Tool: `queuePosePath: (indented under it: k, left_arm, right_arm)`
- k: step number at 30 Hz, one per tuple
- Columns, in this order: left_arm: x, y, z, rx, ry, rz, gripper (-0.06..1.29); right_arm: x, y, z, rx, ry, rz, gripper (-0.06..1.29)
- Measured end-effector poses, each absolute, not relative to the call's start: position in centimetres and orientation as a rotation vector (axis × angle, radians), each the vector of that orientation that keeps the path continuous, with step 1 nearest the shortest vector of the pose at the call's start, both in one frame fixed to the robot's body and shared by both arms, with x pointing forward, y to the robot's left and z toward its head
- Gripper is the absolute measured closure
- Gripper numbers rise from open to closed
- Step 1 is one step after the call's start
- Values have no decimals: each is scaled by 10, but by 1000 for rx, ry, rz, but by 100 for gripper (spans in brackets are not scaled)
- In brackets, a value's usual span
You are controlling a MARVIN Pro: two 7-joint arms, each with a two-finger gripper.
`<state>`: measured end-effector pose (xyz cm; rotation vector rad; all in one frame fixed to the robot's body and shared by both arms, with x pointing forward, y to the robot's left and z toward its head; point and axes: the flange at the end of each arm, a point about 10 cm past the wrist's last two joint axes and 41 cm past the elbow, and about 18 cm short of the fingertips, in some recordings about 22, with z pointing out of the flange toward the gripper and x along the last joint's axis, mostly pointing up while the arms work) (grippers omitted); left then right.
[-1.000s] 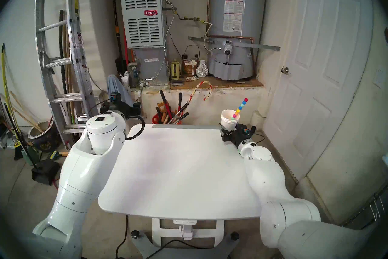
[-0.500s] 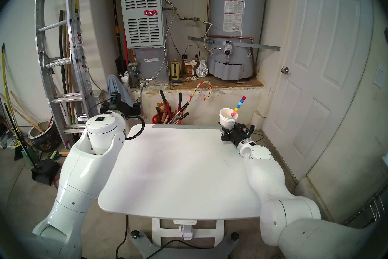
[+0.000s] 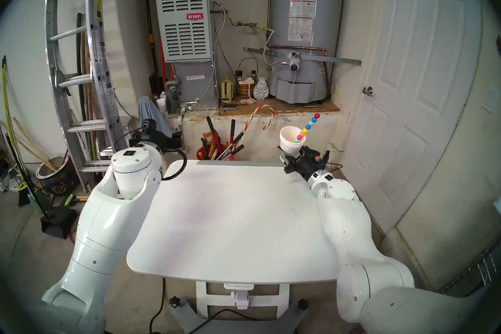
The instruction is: Switch the marker to another color
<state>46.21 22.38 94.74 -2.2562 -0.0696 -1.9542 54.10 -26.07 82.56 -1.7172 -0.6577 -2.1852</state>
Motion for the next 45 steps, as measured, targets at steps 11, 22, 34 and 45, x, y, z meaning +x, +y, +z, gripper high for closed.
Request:
queuePosePath:
  k: [11,22,34,45]
  left_arm:
    - [462,224,947,-2256,-70,-1953,0]
    - [462,224,947,-2256,-71,-1953,0]
    - [462,224,947,-2256,-71,-1953,0]
    - [462,224,947,-2257,-71,-1953,0]
  right_arm:
    - [531,-209,850,-1541,-767,-2049,55]
    - [499,-151,841,-1503,-795,-1762,55]
    - [471,-115,844,-1506,-867,-1594,55]
    - [447,-97,843,-1579,-951,-1561,55]
